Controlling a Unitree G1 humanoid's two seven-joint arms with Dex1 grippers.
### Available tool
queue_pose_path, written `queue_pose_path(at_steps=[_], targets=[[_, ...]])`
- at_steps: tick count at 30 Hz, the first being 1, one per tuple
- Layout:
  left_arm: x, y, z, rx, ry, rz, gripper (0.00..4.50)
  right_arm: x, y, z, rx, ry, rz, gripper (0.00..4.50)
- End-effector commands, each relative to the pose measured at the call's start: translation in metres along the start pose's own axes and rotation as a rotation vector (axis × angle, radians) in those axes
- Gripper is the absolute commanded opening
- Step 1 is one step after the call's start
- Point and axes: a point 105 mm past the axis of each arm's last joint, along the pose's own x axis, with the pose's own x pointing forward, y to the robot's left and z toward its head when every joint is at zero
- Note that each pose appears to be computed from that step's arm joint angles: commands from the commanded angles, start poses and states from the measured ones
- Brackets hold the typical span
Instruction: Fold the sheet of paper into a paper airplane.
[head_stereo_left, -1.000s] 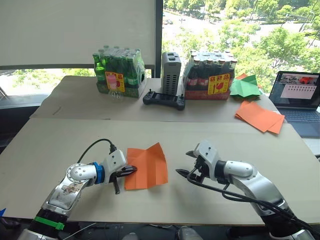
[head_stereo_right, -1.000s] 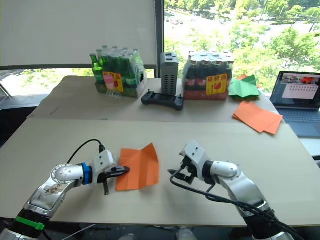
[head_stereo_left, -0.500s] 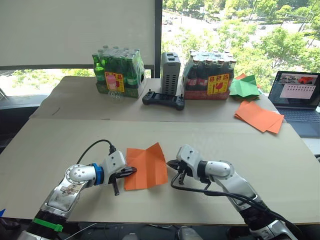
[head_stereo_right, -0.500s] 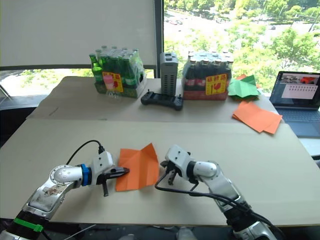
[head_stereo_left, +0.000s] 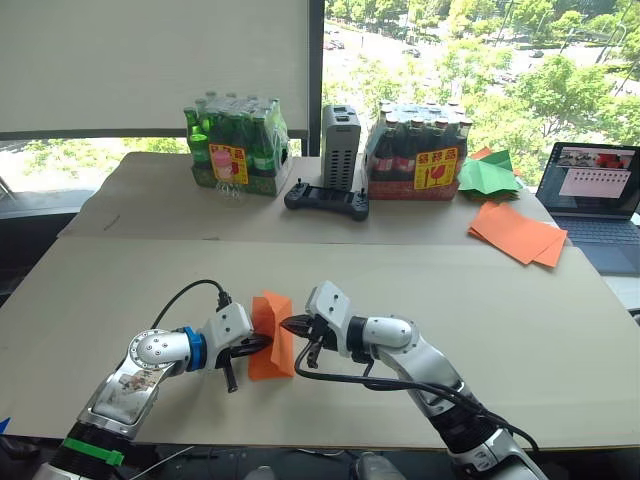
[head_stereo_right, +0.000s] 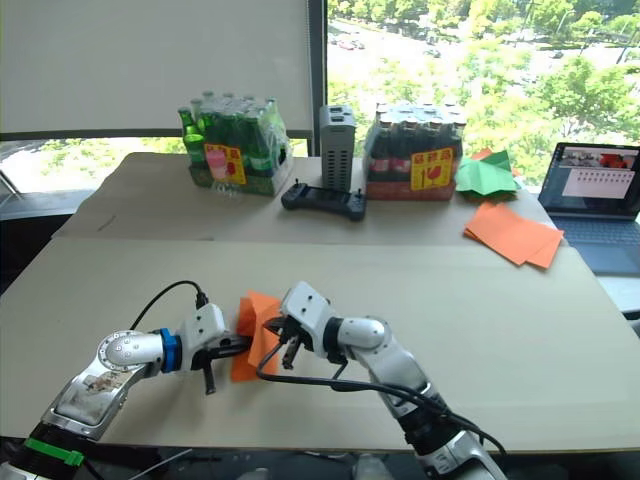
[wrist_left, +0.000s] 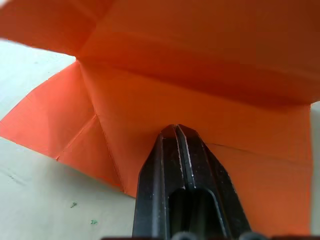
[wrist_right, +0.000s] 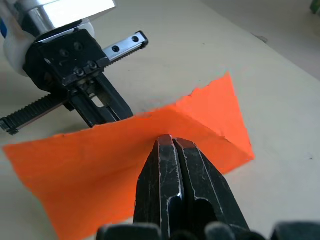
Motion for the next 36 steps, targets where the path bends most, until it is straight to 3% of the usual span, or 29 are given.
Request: queue_pose_path(at_steps=[1,11,17,22,26,31,36], targets=[[-0.004,-0.004,-0.012,-0.017,0.052,-0.004,0.0,0.005,-0.002,-0.003,-0.011,0.021,-0.009,0.05],[-0.026,0.016,0.001,-0.017,0.034,0.086,0.0,0.017,0.006,-0.033,0.016,0.128,0.027,0.05],[-0.06,0.047,0.039,-0.051,-0.069,0.187,0.0,0.02,0.007,-0.036,0.013,0.146,0.032,0.05],[-0.058,0.037,0.071,-0.106,-0.206,0.089,0.0,0.018,0.007,-0.034,0.007,0.148,0.034,0.05],[-0.044,0.025,0.054,-0.184,-0.189,0.043,0.0,0.019,0.007,-0.033,0.005,0.145,0.033,0.05],[-0.027,0.012,0.013,-0.233,-0.087,0.018,0.0,0.017,0.006,-0.025,0.003,0.122,0.031,0.05],[-0.012,0.0,-0.019,-0.182,0.02,0.0,0.0,0.015,0.0,0.001,0.025,0.001,0.046,0.05]])
